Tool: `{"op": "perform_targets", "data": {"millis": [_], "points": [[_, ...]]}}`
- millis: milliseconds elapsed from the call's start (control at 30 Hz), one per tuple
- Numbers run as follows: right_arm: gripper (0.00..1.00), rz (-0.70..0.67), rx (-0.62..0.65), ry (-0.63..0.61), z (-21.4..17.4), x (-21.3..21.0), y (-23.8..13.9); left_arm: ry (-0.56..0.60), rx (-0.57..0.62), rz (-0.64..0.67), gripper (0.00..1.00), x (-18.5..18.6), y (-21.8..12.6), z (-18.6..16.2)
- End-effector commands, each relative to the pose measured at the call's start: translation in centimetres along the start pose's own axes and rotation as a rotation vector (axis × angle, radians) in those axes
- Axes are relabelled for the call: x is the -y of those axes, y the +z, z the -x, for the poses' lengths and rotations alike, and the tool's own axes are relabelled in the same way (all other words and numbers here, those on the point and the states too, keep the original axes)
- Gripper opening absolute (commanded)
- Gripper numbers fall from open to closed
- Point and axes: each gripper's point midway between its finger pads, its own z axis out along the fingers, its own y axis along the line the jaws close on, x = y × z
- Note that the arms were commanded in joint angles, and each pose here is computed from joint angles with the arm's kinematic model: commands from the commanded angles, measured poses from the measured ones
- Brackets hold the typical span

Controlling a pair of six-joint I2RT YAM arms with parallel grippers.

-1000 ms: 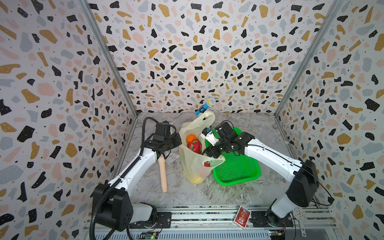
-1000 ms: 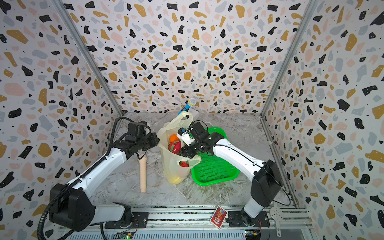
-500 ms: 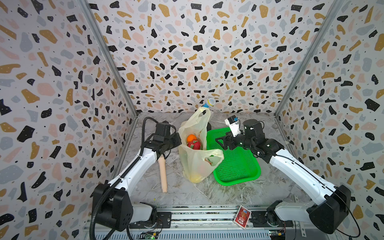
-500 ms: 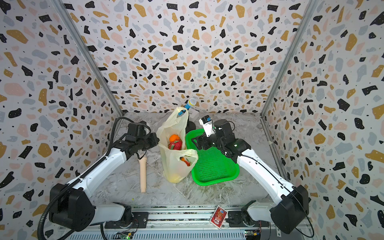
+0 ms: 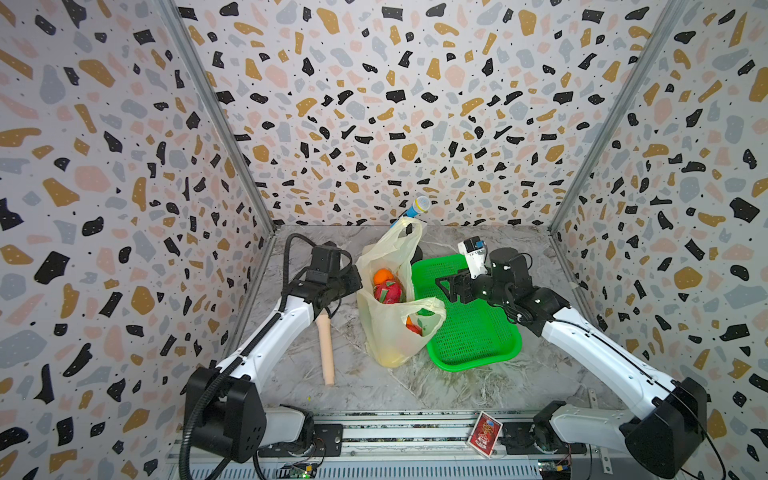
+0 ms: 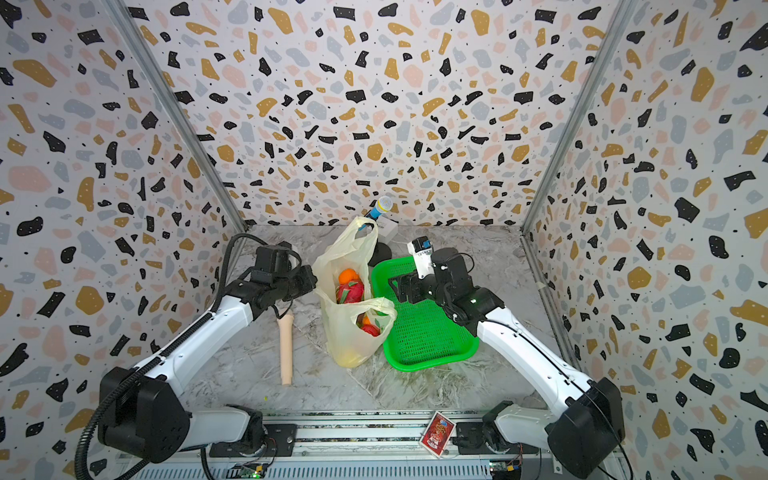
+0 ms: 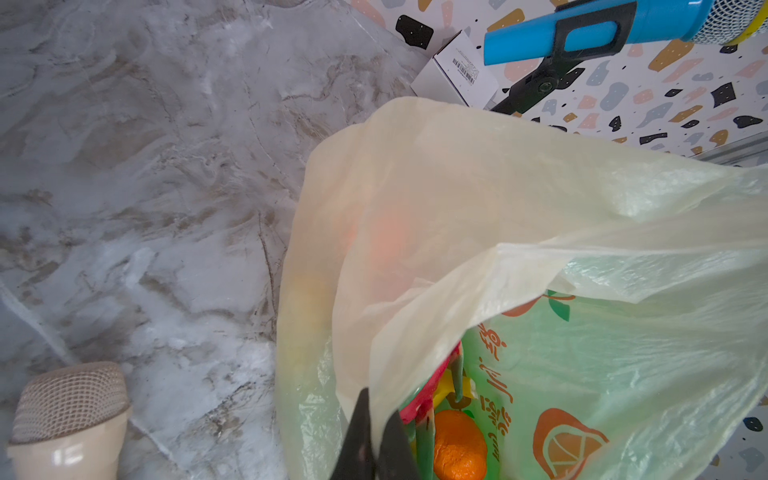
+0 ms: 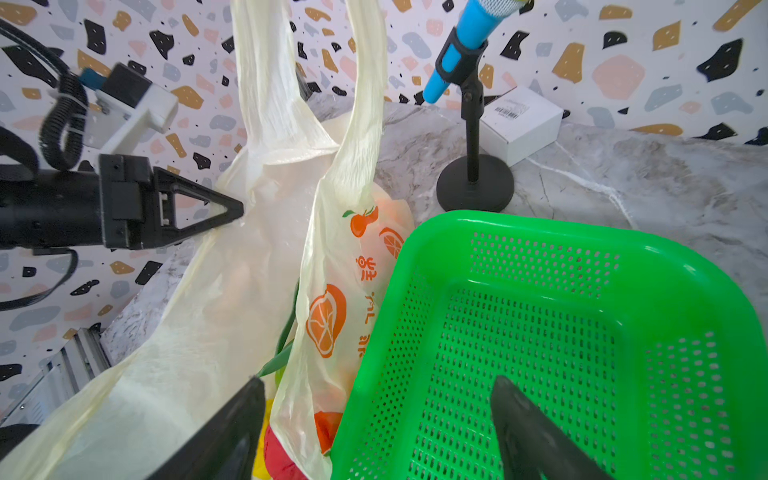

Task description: Place the fruits into the plastic bag

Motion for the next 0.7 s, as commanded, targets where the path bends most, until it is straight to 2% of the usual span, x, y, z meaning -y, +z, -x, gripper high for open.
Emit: {"op": "perform_targets", "data": {"millis": [0, 133, 233, 433, 667], "points": [[0.86, 0.085, 0.157, -0.072, 3.3, -2.5, -4.1, 0.020, 0.026, -0.005, 0.00, 0.1, -0.3, 0.4], [0.86, 0.163, 0.092, -0.074, 0.9, -4.5, -5.4, 0.022, 0.023, -0.002, 0.00, 0.0, 0.0, 0.4], [0.86, 0.155, 0.043, -0.079, -2.2, -5.5, -5.6, 0.024, 0.017, 0.001, 0.00, 0.0, 0.2, 0.4], [0.86, 0.200, -0.087, -0.004, -8.5, -6.8, -3.9, 0.025, 0.013, 0.006, 0.00, -0.2, 0.4, 0.3], [0.85, 0.157, -0.111, 0.029, -10.2, -6.0, -1.6, 0.028, 0.016, 0.013, 0.00, -0.3, 0.2, 0.3]]}}
